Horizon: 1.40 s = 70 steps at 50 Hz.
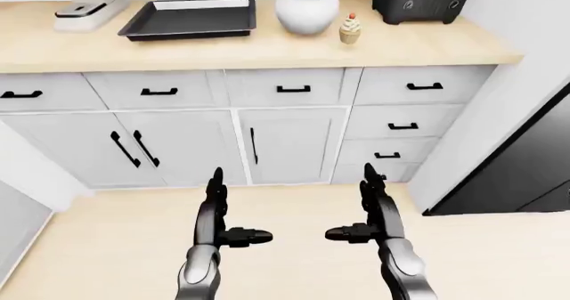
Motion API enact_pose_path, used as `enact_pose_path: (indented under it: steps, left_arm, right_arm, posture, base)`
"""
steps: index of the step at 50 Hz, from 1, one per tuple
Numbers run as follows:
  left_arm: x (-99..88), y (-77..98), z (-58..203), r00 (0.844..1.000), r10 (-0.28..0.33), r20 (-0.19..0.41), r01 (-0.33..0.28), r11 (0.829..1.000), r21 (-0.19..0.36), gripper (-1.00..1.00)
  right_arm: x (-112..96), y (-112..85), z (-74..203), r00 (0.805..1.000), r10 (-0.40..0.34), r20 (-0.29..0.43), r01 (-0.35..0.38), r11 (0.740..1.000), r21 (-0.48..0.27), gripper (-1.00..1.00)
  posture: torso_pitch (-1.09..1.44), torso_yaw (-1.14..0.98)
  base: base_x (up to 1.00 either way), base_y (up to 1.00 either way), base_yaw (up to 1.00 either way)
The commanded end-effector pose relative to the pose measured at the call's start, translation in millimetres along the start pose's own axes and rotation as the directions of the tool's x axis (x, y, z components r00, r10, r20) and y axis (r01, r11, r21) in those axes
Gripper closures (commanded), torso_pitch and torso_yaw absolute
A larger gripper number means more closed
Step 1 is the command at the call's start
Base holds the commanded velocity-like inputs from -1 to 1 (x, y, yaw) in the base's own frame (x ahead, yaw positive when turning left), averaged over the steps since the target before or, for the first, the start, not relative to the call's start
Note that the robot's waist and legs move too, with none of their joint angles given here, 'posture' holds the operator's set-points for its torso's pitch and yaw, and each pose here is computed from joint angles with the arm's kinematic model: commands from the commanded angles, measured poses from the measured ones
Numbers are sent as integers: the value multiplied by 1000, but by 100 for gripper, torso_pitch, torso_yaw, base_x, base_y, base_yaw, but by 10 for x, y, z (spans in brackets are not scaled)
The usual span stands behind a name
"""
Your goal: Pick up the bowl with cake and place it on the tray. Pick up the cupcake and place it on the tray.
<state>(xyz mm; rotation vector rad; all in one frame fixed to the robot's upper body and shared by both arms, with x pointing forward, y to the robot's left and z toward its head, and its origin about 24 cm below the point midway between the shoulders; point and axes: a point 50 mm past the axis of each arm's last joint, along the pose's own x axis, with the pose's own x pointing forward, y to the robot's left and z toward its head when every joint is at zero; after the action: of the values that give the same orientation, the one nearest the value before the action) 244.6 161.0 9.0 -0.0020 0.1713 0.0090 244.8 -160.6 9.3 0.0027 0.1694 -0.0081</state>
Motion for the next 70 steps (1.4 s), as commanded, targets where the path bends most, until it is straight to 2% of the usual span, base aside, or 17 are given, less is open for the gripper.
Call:
enact_pose_path:
  steps: [1,3,6,7,10,12,17,24,26,28,31,40,44,54,62,70]
  left_arm:
    - [40,-65,310,986,4,168,-11,999,43,-100]
    - [31,-43,321,984,30,177,-43,996,73,-100]
    - [-5,-101,321,982,16,190,-36,994,105,-100]
    - [-31,-139,344,982,-1,191,-18,995,100,-100]
    - [-60,-156,419,977,8,214,-32,993,111,-100]
    - [-81,-121,581,969,28,247,-59,991,118,-100]
    - [-146,-112,1094,951,7,310,-57,987,150,-100]
    - [-187,-60,1910,915,1,403,-82,980,183,-100]
    - [-180,-66,2071,907,0,421,-87,979,186,-100]
    - [-181,-86,2158,904,4,427,-105,972,211,-100]
    - [-199,-101,2317,899,4,438,-107,971,212,-100]
    - [-199,-25,2393,893,22,450,-134,967,219,-100]
    - [-171,-8,2326,898,30,439,-138,966,217,-100]
    - [-189,11,2320,897,37,441,-144,967,211,-100]
    - [-155,14,2232,904,39,426,-139,969,206,-100]
    - [-163,15,2250,901,38,431,-140,968,208,-100]
  right_arm:
    - [43,15,368,984,18,177,-12,999,-36,-100]
    - [33,53,357,984,23,179,-15,999,-43,-100]
    - [25,63,374,981,12,192,-1,998,-56,-100]
    - [20,70,375,981,14,192,-4,999,-53,-100]
    - [41,60,420,979,6,204,5,999,-50,-100]
    - [66,40,517,977,-9,215,19,999,-44,-100]
    - [11,50,919,965,-14,262,31,998,-60,-100]
    - [-73,4,1533,933,-23,360,41,998,-43,-100]
    - [-72,6,1616,929,-27,368,44,998,-39,-100]
    - [-81,6,1672,926,-28,378,44,999,-32,-100]
    - [-134,23,1802,914,-16,406,30,999,-29,-100]
    - [-181,37,1949,899,-9,438,15,1000,-11,-100]
    - [-182,28,1932,900,-12,436,18,1000,-8,-100]
    - [-195,50,1955,900,-3,437,8,1000,-10,-100]
    - [-175,59,1941,902,-7,432,9,1000,-4,-100]
    - [-213,47,2011,895,-10,447,9,1000,4,-100]
  posture:
    - [0,0]
    - [0,0]
    - [0,0]
    - [0,0]
    - [0,0]
    - [0,0]
    - [0,0]
    - [0,0]
    - [0,0]
    - [0,0]
    - [0,0]
    - [0,0]
    - [0,0]
    - [0,0]
    - [0,0]
    - [0,0]
  base:
    - [0,0,0]
    - [0,0,0]
    - [0,0,0]
    - [0,0,0]
    - [0,0,0]
    - [0,0,0]
    - [0,0,0]
    - [0,0,0]
    - [0,0,0]
    - [0,0,0]
    - [11,0,0]
    - [11,0,0]
    - [12,0,0]
    - [38,0,0]
    - [40,0,0]
    - [40,0,0]
